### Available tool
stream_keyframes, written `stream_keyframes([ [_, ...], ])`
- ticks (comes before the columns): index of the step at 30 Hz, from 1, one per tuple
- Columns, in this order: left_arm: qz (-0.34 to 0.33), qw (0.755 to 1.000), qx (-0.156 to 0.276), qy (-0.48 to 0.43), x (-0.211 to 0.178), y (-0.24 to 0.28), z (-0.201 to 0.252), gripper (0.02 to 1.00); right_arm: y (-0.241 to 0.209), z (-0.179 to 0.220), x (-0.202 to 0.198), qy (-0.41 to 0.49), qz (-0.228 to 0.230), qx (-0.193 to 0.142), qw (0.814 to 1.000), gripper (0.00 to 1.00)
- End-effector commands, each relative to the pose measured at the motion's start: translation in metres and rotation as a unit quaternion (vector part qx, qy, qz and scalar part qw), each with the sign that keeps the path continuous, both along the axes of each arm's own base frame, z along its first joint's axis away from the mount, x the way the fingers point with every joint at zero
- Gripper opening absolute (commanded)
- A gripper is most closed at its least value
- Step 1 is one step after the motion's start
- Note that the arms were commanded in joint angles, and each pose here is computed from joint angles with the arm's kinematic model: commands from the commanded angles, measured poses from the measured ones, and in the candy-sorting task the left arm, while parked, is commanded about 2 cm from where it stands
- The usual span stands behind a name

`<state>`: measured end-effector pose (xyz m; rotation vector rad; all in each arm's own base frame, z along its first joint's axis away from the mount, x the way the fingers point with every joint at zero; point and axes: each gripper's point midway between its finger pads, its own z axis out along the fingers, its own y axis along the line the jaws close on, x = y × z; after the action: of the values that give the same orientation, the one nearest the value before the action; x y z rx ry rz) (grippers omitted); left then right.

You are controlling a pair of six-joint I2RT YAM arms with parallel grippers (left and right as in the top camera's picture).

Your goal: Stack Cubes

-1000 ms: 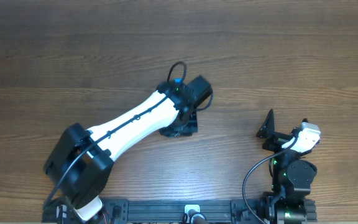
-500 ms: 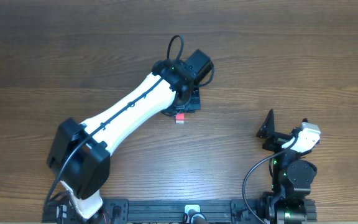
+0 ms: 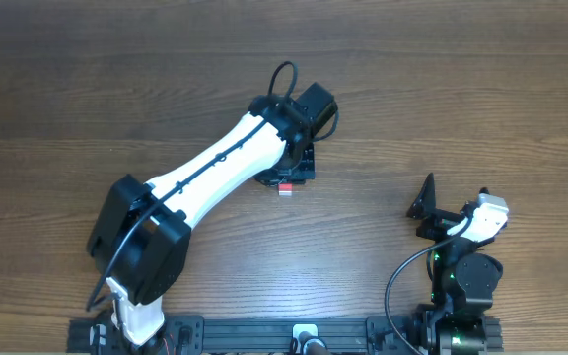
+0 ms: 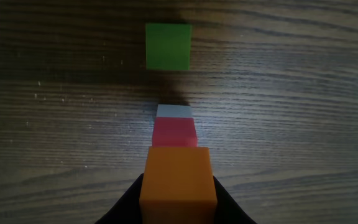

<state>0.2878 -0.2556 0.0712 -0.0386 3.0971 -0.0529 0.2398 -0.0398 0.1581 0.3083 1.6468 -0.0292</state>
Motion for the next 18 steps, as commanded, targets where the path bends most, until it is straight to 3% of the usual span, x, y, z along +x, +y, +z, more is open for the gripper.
stream_keyframes([
  [1, -0.009, 1.0, 0.001, -0.003, 0.0026, -0.0017, 0.0008, 0.042, -0.002, -0.0022, -0.0013, 0.008, -0.007, -0.003, 1.0, 0.991],
  [18, -0.009, 1.0, 0.004, 0.013, -0.0014, -0.0018, -0.0067, 0.038, -0.002, -0.0022, -0.0013, 0.008, -0.007, -0.003, 1.0, 0.991],
])
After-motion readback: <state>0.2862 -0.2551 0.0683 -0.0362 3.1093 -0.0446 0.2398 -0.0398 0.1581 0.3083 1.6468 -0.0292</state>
